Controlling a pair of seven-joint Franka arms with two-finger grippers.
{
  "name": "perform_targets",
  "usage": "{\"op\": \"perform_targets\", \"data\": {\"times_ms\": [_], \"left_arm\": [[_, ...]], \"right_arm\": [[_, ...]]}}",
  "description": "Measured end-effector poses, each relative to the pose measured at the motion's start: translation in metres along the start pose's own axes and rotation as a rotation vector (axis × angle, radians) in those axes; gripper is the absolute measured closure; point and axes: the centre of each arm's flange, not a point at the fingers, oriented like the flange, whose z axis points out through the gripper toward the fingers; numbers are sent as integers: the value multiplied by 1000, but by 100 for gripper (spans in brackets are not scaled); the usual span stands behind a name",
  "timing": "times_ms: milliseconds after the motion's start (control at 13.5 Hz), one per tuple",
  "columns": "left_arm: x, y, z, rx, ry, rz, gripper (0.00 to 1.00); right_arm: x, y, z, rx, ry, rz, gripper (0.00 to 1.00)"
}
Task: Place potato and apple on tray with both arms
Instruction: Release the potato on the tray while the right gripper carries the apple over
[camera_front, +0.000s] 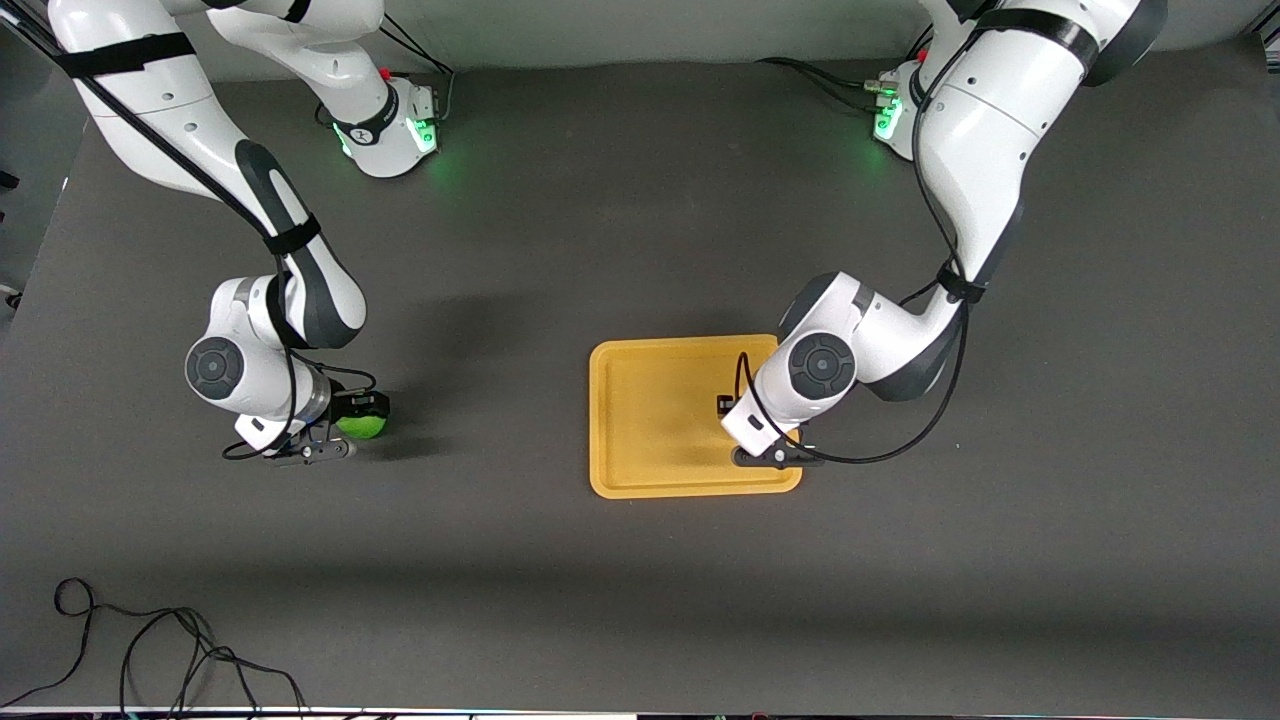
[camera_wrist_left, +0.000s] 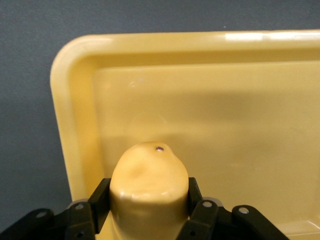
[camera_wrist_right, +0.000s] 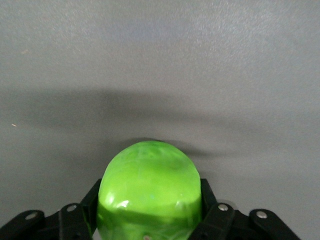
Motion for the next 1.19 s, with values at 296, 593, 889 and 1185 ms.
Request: {"op": "perform_targets", "data": {"times_ms": [296, 593, 889, 1185], "left_arm": [[0, -3, 4, 6, -7, -4, 35], [-3, -8, 16, 18, -25, -10, 35], [-3, -12, 20, 23, -27, -16, 16], [-1, -13, 17, 21, -22, -22, 0]], "right_arm": [[18, -4, -65, 4, -31, -5, 22], [37, -61, -121, 15, 9, 3, 22], [48, -169, -140, 33, 63, 78, 22], [65, -215, -145, 142, 71, 129, 22]]}}
